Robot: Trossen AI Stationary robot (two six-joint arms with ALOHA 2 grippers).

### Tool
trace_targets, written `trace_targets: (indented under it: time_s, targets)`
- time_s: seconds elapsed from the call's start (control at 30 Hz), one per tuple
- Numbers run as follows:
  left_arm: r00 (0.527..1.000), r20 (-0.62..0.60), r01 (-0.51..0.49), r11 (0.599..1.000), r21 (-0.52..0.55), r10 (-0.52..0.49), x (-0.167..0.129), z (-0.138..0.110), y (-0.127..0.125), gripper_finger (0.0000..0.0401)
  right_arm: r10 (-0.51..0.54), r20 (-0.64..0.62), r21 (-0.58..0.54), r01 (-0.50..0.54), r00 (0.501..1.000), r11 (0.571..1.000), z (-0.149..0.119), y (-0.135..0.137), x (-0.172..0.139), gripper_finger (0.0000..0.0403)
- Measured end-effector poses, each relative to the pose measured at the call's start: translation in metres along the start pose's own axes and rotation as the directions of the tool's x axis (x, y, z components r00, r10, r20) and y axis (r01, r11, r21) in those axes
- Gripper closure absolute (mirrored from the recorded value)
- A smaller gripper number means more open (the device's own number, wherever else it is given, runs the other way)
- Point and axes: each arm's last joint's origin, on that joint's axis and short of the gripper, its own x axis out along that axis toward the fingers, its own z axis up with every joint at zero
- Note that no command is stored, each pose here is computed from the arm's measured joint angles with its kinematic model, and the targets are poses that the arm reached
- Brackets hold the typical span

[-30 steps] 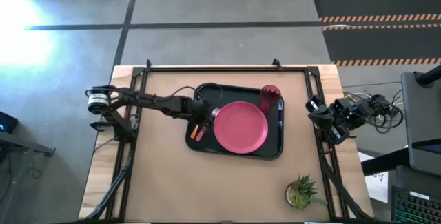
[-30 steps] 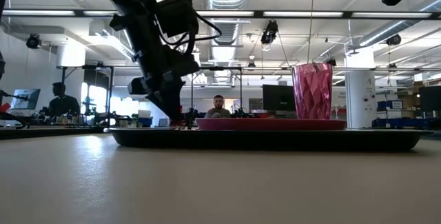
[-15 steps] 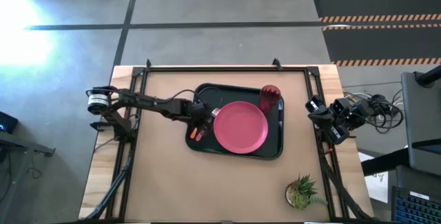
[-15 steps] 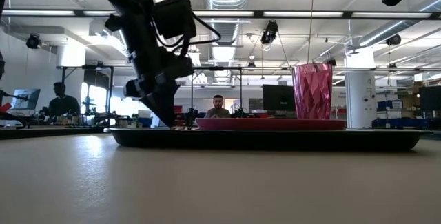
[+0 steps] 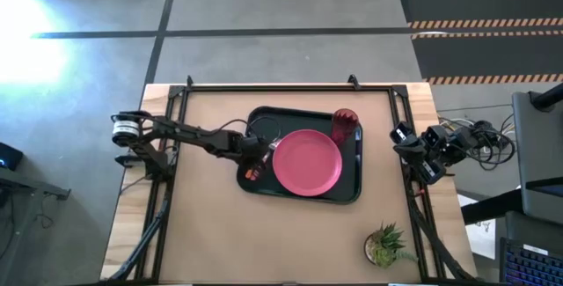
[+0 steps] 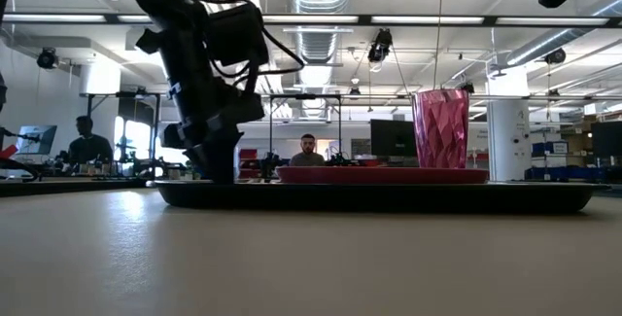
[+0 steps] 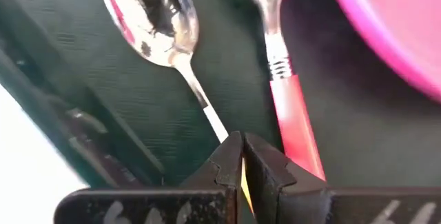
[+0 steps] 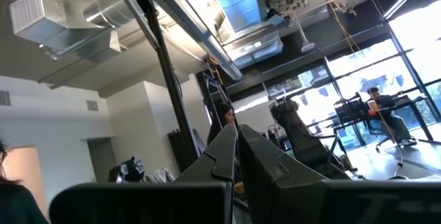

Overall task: Pick and place plate/cup/fork/spoon on tray
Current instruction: Adjust the pink fork on the black serving tray

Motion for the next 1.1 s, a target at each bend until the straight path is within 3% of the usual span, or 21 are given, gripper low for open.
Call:
trace_targets:
  time_s: [0.23, 0.7, 1.1]
  targets:
    - [0.997, 0.045, 0.061, 0.998, -0.013, -0.061, -0.001, 0.001, -0.011, 0.0401, 0.002, 0.007, 0.003, -0.002, 1.0, 1.0, 0.001, 0.0, 0.0, 0.0394]
    - [0.999, 0.022, 0.048, 0.999, -0.005, -0.048, 0.005, -0.004, -0.012, 0.0401, 0.004, 0.013, 0.019, -0.005, 1.0, 1.0, 0.001, 0.0, 0.0, 0.0394]
    - [0.992, 0.076, 0.102, 0.994, -0.034, -0.099, 0.003, 0.002, -0.017, 0.0401, 0.006, 0.012, 0.019, -0.006, 1.0, 1.0, 0.001, 0.0, 0.0, 0.0394]
